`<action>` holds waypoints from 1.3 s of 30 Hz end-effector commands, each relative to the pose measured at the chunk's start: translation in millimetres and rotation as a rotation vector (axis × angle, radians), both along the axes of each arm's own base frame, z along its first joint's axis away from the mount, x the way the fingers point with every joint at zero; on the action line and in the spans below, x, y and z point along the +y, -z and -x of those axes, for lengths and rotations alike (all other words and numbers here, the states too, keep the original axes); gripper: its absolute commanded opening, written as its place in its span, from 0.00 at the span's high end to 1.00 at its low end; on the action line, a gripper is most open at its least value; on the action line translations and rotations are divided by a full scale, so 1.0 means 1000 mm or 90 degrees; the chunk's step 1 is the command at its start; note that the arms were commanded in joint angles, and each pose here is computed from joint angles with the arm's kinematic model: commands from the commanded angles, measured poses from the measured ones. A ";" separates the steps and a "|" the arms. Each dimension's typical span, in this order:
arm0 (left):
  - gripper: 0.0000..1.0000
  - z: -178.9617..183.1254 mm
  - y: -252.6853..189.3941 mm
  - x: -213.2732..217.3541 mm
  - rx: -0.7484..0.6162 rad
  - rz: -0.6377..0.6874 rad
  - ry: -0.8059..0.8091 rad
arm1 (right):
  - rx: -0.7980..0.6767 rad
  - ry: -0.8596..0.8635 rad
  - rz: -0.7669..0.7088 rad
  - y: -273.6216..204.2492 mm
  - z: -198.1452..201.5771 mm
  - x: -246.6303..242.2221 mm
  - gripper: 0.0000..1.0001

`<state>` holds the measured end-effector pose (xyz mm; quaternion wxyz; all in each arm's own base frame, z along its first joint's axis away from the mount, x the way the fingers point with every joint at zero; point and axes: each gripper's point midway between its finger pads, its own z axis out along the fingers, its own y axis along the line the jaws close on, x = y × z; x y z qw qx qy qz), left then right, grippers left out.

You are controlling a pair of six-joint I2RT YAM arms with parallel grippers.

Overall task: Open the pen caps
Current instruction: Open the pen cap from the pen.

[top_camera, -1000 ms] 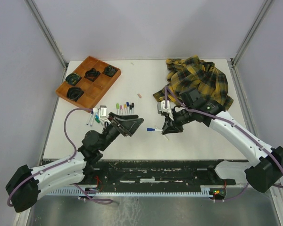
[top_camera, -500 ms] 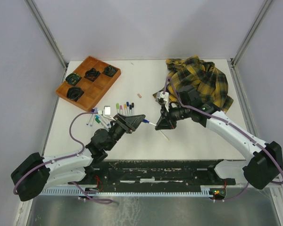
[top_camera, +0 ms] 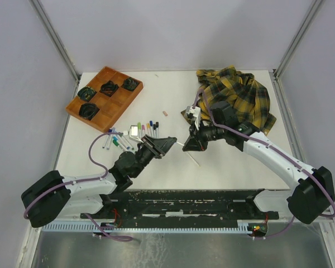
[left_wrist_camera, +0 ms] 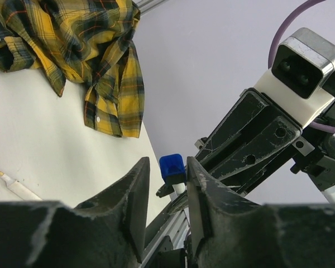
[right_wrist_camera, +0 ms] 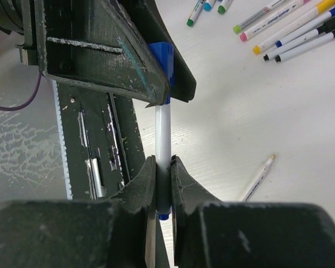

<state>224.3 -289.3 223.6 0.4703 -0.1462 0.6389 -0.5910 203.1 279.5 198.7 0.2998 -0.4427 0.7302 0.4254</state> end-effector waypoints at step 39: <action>0.97 -0.010 -0.028 -0.018 -0.024 0.016 0.004 | 0.011 -0.017 -0.016 0.000 0.000 0.010 0.98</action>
